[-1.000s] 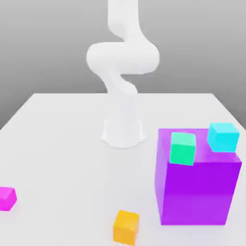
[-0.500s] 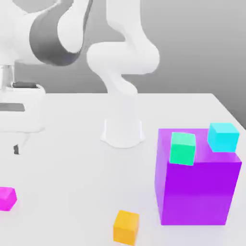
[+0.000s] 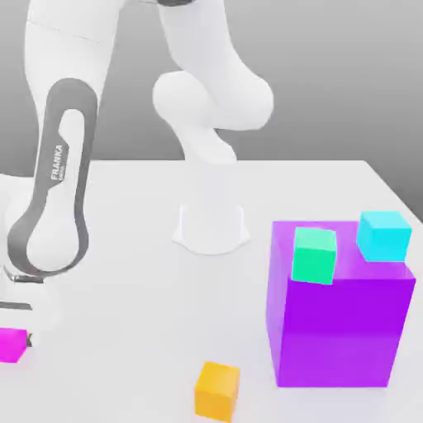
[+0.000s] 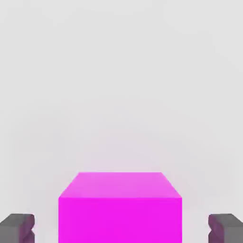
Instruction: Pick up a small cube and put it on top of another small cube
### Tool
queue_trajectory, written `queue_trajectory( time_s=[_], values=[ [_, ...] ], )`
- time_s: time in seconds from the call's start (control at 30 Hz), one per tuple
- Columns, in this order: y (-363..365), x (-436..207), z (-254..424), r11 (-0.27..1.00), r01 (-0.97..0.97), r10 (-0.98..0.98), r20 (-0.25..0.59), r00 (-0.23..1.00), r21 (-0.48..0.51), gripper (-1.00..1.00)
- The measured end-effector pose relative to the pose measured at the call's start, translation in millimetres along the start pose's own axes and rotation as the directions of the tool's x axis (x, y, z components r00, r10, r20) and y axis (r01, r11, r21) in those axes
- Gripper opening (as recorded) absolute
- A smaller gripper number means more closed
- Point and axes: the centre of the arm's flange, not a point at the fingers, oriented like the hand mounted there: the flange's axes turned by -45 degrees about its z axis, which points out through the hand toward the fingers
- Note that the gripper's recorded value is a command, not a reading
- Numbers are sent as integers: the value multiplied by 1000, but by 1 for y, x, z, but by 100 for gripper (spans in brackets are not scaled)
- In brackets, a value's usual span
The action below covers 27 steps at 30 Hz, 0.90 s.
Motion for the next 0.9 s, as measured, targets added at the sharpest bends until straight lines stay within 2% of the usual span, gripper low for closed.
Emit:
queue_trajectory(
  time_s=[0.13,0.27,0.33,0.47,0.63,0.73,0.9],
  values=[
    [0,0,0,1000,0,0,1,1000,1,-100],
    [0,0,-45,1000,0,0,1,1000,0,-100],
    [-7,21,-75,1000,-1,2,-54,999,6,-100],
    [-105,82,-127,990,119,-110,-110,988,79,-100],
    [-264,111,-184,934,331,-316,-124,941,135,-100],
    [-376,97,-228,870,470,-455,-124,882,152,-100],
    [-503,26,-296,789,604,-598,-86,797,114,-100]
  ],
)
